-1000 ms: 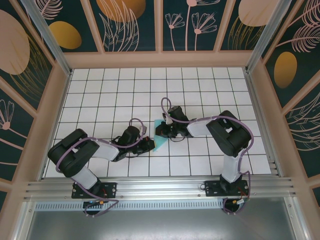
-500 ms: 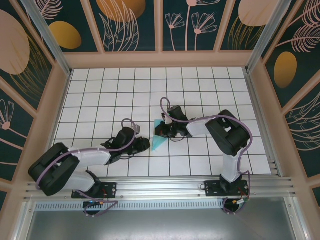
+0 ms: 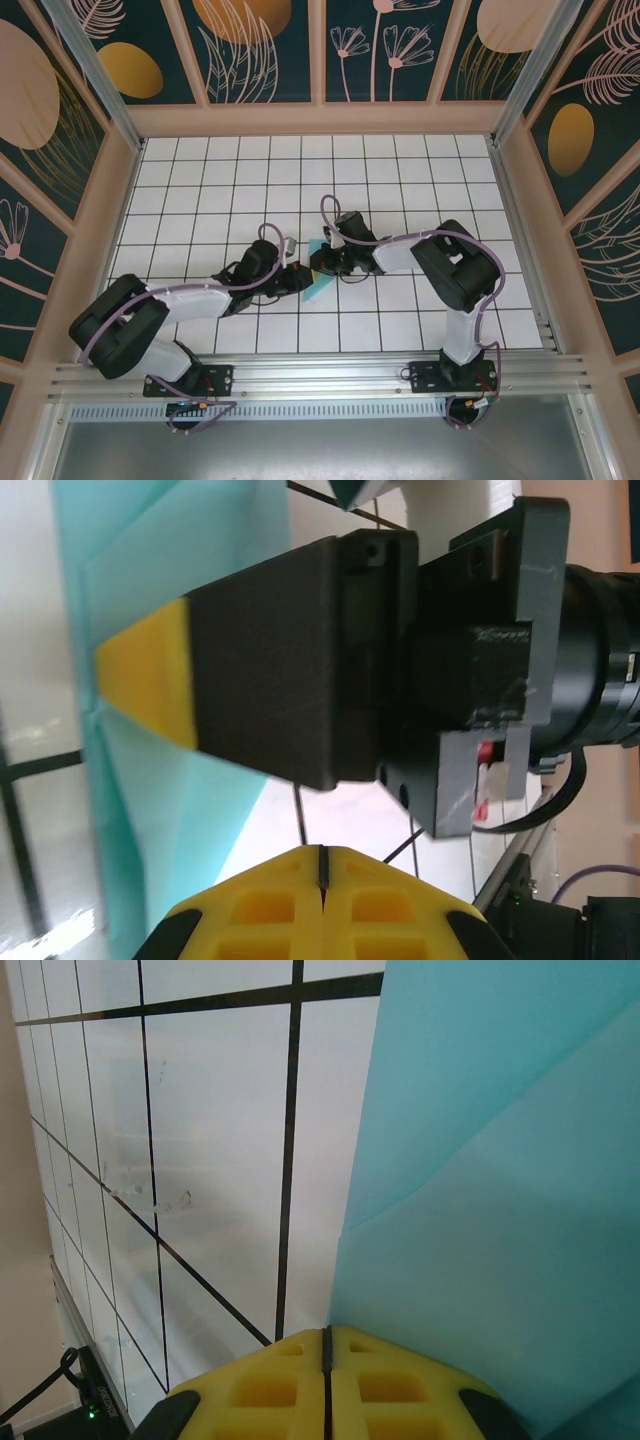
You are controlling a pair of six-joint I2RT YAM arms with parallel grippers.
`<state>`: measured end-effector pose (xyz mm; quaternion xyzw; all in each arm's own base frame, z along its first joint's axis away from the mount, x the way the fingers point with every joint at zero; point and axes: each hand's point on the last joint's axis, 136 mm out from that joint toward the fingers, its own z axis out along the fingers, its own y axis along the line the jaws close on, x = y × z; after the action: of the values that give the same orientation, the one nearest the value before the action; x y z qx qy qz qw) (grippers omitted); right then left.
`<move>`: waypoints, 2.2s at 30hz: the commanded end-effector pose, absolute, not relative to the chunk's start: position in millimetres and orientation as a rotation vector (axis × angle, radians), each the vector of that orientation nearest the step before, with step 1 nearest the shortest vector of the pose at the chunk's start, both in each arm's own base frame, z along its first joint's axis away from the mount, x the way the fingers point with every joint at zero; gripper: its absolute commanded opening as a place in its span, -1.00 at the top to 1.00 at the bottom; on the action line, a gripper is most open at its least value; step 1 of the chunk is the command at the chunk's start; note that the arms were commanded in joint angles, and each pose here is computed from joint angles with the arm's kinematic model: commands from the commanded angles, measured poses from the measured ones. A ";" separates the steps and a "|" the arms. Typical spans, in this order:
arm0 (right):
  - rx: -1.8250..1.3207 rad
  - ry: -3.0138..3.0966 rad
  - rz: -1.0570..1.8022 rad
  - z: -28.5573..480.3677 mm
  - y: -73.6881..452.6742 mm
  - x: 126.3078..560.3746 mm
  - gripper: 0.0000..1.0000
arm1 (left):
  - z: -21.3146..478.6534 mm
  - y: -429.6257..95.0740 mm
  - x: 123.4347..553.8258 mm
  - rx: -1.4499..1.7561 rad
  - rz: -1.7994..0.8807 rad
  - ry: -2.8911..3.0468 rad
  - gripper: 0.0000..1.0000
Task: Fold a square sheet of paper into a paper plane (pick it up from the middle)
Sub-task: Fourth fold the wing at the center of the table.
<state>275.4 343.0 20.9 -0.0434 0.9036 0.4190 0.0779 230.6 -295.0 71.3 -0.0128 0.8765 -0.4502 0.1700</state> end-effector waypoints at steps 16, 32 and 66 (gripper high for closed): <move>-0.111 2.752 1.179 1.2 336.2 279.2 0.80 | 11.8 -282.8 207.7 -0.089 -1.250 2.636 1.00; -0.111 2.778 1.117 -4.0 333.9 280.9 0.80 | -22.5 -263.3 165.7 -0.087 -1.230 2.824 0.98; -0.112 2.786 1.115 -8.2 335.0 277.5 0.80 | 68.8 -297.3 235.4 0.027 -1.252 2.462 1.00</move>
<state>280.4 347.4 19.5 -0.0429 0.9083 0.4101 0.0701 225.3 -295.0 68.6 0.0136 0.8800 -0.4449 0.1655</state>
